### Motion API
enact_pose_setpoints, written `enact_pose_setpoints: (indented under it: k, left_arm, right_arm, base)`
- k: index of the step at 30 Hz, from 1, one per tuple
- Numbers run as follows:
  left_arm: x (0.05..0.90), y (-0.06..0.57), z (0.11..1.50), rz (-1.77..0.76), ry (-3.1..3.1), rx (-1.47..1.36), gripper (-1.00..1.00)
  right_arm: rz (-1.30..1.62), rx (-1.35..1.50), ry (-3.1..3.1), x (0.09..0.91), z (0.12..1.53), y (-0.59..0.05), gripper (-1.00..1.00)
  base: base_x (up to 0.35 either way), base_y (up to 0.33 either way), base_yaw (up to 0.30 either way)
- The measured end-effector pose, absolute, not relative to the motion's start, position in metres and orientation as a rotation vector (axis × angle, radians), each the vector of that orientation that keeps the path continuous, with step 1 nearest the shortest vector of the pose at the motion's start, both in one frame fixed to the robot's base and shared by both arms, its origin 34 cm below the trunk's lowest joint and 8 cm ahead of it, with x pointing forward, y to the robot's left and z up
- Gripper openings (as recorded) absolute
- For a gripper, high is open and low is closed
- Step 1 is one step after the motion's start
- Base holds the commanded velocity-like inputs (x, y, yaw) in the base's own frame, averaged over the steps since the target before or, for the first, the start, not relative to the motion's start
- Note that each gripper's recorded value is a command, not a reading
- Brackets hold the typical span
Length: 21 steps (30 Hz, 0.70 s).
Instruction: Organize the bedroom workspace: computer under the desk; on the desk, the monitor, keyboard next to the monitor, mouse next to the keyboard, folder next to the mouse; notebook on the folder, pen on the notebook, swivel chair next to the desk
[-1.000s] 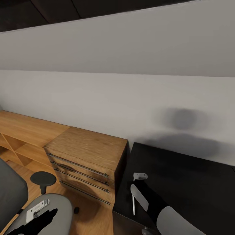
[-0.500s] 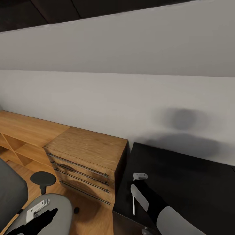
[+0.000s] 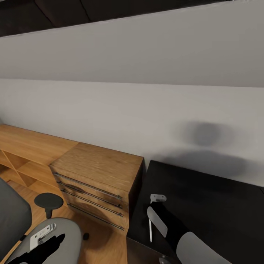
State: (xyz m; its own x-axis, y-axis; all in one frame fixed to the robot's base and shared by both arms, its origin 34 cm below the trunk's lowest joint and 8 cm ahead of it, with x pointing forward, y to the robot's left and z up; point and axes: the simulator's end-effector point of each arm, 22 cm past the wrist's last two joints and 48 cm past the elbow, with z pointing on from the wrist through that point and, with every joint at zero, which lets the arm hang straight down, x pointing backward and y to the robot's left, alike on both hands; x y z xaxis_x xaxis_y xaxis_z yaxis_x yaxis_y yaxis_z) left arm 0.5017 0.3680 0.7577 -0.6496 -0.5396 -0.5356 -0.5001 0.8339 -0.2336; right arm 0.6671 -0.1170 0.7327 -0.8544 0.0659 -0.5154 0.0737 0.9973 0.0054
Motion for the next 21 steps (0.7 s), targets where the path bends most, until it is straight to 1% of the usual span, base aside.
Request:
enact_pose_setpoints:
  k: [10, 14, 21]
  left_arm:
    - [0.5, 0.359, 0.769, -0.101, 2.403, -0.774, 1.0]
    - [0.499, 0.353, 0.772, -0.113, 2.403, -0.783, 1.0]
    - [0.498, 0.35, 0.781, -0.119, 2.402, -0.788, 1.0]
  right_arm:
    - [0.012, 0.099, 2.552, 0.679, 0.765, -0.111, -1.0]
    - [0.02, 0.102, 2.502, 0.694, 0.789, -0.12, -1.0]
    - [0.041, 0.06, 2.415, 0.716, 0.846, -0.134, -1.0]
  base:
    - [-0.017, 0.0, 0.0]
    - [-0.227, 0.0, 0.0]
    - [-0.33, 0.0, 0.0]
